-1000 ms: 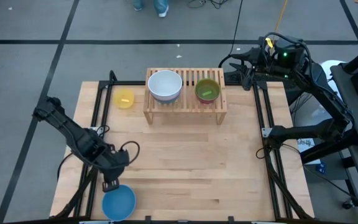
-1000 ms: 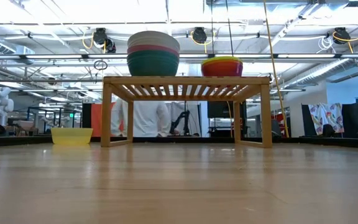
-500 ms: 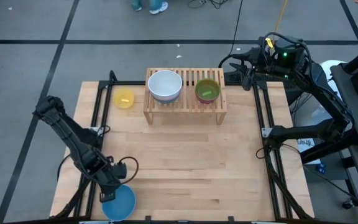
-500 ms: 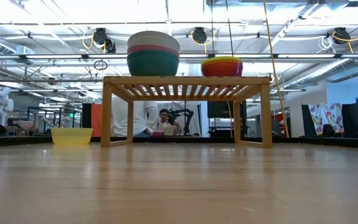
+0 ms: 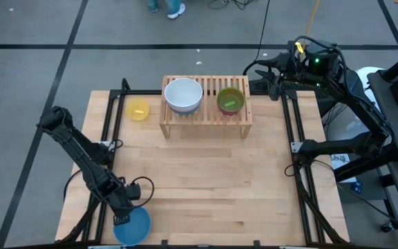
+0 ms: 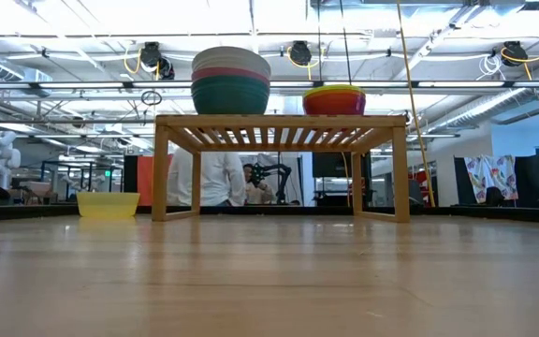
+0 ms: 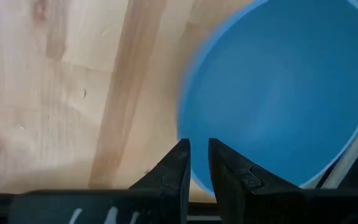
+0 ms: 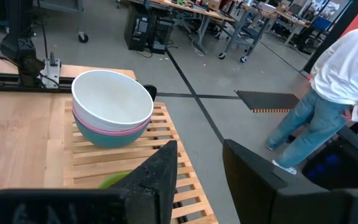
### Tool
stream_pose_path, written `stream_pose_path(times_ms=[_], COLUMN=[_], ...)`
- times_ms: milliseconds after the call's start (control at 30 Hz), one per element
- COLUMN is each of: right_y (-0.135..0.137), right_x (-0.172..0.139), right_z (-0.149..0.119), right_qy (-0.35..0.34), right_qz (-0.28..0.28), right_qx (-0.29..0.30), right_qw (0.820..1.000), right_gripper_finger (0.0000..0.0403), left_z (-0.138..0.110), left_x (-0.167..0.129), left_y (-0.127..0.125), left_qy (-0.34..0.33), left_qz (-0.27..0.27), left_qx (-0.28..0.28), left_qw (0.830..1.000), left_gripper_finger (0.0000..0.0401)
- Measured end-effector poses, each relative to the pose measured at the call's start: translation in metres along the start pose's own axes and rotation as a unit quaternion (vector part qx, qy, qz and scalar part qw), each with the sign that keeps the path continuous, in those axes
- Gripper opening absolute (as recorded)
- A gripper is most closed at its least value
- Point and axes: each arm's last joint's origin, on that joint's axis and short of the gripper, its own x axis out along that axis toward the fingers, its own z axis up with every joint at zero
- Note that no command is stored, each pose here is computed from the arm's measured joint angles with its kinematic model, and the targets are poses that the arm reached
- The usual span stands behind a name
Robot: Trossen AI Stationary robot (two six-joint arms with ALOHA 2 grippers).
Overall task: Place and stack bowls onto a shelf
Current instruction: Stack the blue bowl on top of the white bowl on the shelf
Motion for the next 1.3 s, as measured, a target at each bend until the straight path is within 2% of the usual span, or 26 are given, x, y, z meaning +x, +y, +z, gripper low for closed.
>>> stream_pose_path(times_ms=[400,567,767,1100,1300], right_y=[0.0,0.0,0.0,0.0,0.0], right_x=[0.0,0.0,0.0,0.0,0.0], right_z=[0.0,0.0,0.0,0.0,0.0], right_qy=[0.0,0.0,0.0,0.0,0.001], right_qz=[0.0,0.0,0.0,0.0,0.001], right_qx=[0.0,0.0,0.0,0.0,0.0], right_qw=[1.0,1.0,1.0,1.0,1.0], right_gripper_finger=[0.0122,0.0121,0.0121,0.0121,0.0121], left_z=[-0.001,0.002,0.004,0.004,0.007], left_x=[0.007,0.007,0.007,0.007,0.02], left_y=[0.006,0.001,0.002,0.001,-0.004], left_qy=[-0.001,-0.022,-0.051,-0.051,-0.042], left_qz=[0.011,-0.011,0.001,0.0,0.003], left_qx=[0.004,0.009,0.0,0.0,0.007], left_qw=[1.0,1.0,0.999,0.999,0.999], left_gripper_finger=[0.0063,0.0063,0.0063,0.0063,0.0063])
